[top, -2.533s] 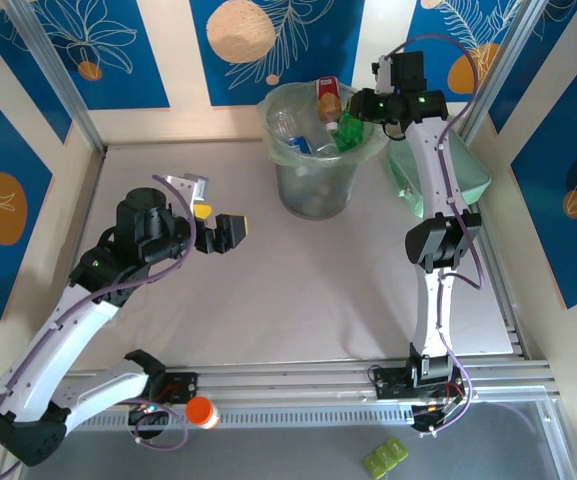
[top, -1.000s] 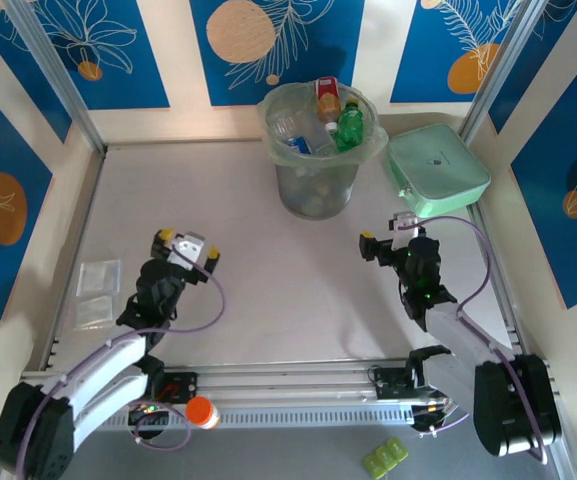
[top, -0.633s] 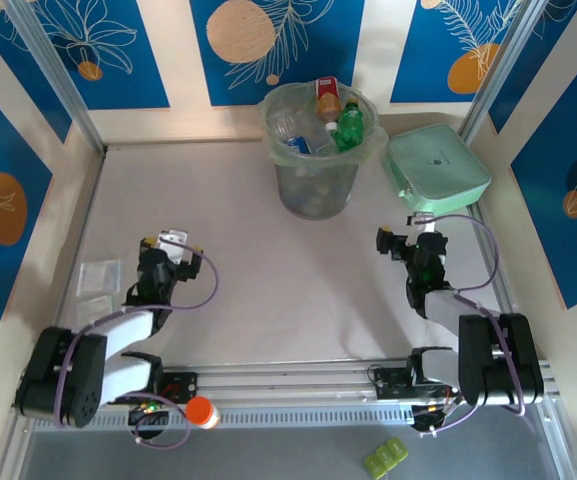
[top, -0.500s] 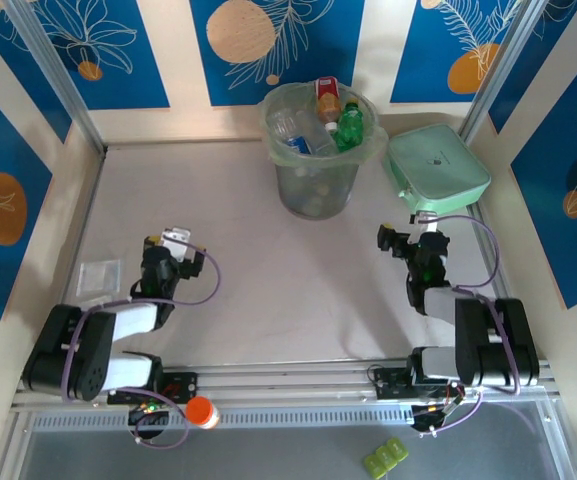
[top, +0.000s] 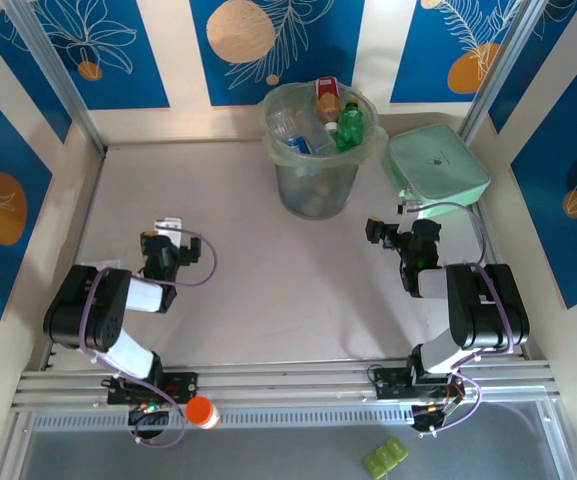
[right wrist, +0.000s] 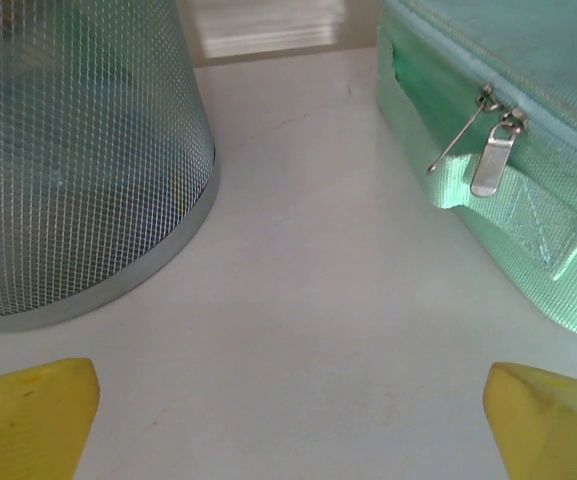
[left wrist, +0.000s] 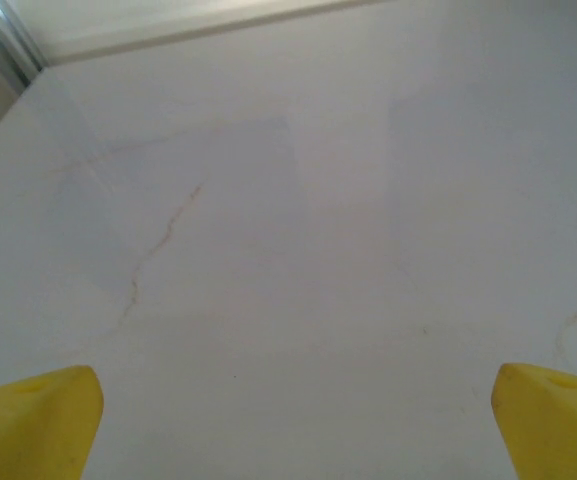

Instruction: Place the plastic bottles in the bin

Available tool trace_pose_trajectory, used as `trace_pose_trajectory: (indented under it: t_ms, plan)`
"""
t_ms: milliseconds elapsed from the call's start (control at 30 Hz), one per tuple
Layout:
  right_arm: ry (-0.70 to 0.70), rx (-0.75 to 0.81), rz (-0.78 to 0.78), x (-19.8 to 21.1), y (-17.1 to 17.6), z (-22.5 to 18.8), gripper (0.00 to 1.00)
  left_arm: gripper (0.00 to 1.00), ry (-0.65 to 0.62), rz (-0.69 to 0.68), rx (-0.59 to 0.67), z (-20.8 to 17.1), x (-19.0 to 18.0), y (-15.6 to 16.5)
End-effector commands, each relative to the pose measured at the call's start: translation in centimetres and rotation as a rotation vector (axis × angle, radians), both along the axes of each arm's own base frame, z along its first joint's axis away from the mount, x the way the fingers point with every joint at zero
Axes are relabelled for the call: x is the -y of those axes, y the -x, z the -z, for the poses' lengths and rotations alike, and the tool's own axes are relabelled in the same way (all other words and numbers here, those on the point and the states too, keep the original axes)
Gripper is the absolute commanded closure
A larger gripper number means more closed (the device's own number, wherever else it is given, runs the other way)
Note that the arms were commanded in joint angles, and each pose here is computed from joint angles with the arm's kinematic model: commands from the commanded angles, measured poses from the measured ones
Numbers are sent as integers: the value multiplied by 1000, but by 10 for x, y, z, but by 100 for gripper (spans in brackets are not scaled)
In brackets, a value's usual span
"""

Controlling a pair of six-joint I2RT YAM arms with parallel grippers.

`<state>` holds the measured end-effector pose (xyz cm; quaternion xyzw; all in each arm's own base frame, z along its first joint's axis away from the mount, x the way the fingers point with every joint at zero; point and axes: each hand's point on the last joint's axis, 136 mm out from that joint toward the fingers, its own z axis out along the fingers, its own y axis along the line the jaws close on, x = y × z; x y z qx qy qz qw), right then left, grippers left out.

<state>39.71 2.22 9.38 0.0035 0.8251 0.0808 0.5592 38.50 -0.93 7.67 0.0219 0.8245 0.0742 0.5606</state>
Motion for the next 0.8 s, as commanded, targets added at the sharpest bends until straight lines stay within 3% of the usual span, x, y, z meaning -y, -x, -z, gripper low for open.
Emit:
trace_pose_trajectory:
  t_ms: [0, 767]
  plan:
    - [10, -5, -18, -3, 0, 0, 1, 1, 41, -30, 59, -16, -5, -9]
    - [15, -2, -19, -4, 0, -1, 1, 1, 30, -24, 69, -18, -4, -9]
